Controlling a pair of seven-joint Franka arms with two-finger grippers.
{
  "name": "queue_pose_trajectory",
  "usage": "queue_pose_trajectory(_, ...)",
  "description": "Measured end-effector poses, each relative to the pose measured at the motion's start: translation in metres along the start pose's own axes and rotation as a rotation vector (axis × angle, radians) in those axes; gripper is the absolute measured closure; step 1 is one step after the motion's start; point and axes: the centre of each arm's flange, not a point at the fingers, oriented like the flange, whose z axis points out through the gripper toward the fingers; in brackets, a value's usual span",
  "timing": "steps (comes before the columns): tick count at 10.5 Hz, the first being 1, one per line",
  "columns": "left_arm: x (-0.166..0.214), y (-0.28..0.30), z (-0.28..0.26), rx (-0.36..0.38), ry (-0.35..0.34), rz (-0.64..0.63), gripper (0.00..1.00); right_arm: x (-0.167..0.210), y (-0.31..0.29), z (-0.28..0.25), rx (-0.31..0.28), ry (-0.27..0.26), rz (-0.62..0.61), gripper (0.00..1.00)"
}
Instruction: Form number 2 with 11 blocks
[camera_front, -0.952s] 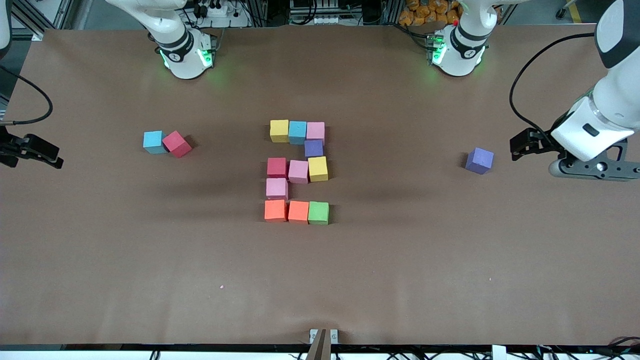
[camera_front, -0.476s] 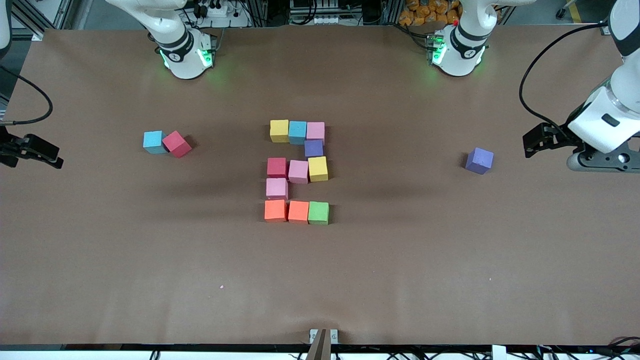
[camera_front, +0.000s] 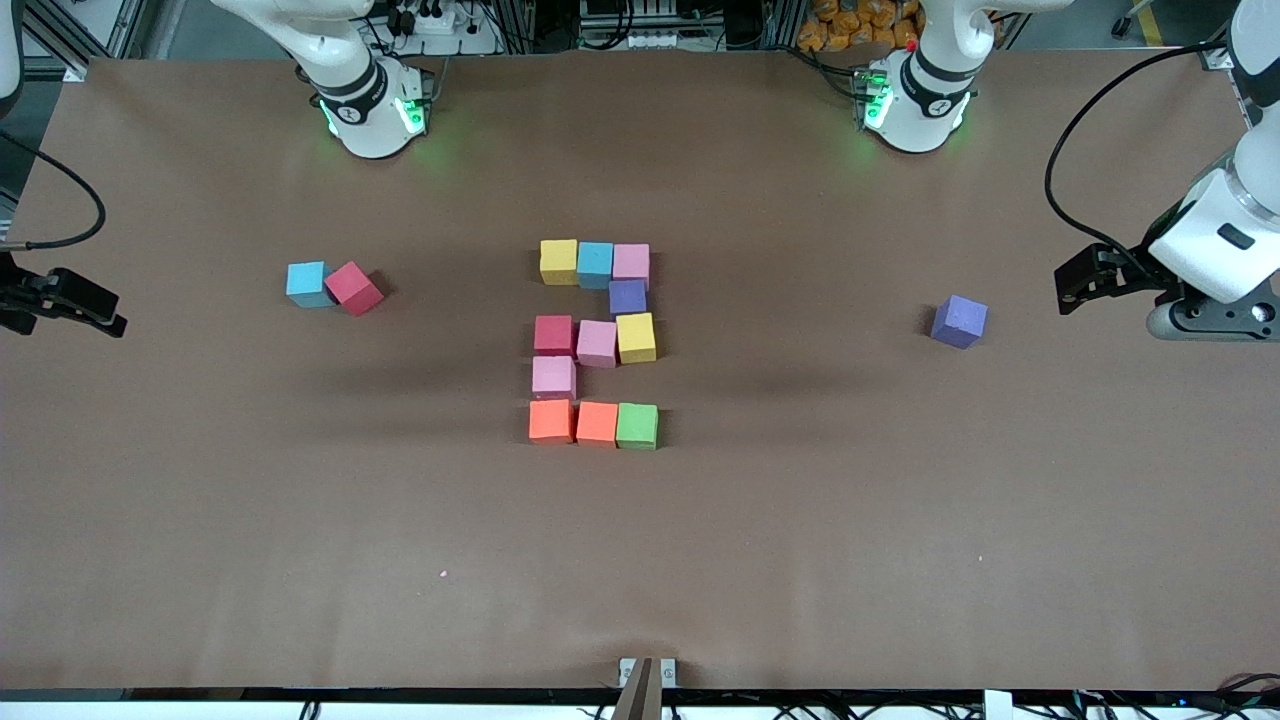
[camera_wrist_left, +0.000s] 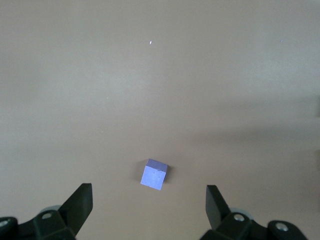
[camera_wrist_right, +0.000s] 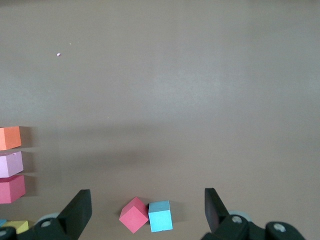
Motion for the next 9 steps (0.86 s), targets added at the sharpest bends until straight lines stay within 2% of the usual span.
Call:
queue_pose_trajectory(2,0.0,0.0014,0.0001,-0.037,-0.002,-0.005,0.0,0.0,0.0,0.0,0.0,0.0,0.0,0.0)
queue_pose_trajectory(9,0.0002,-0.0004,0.0001,-0.038,-0.001,-0.009,0.0,0.0,0.0001,0.0,0.0,0.0,0.0,0.0)
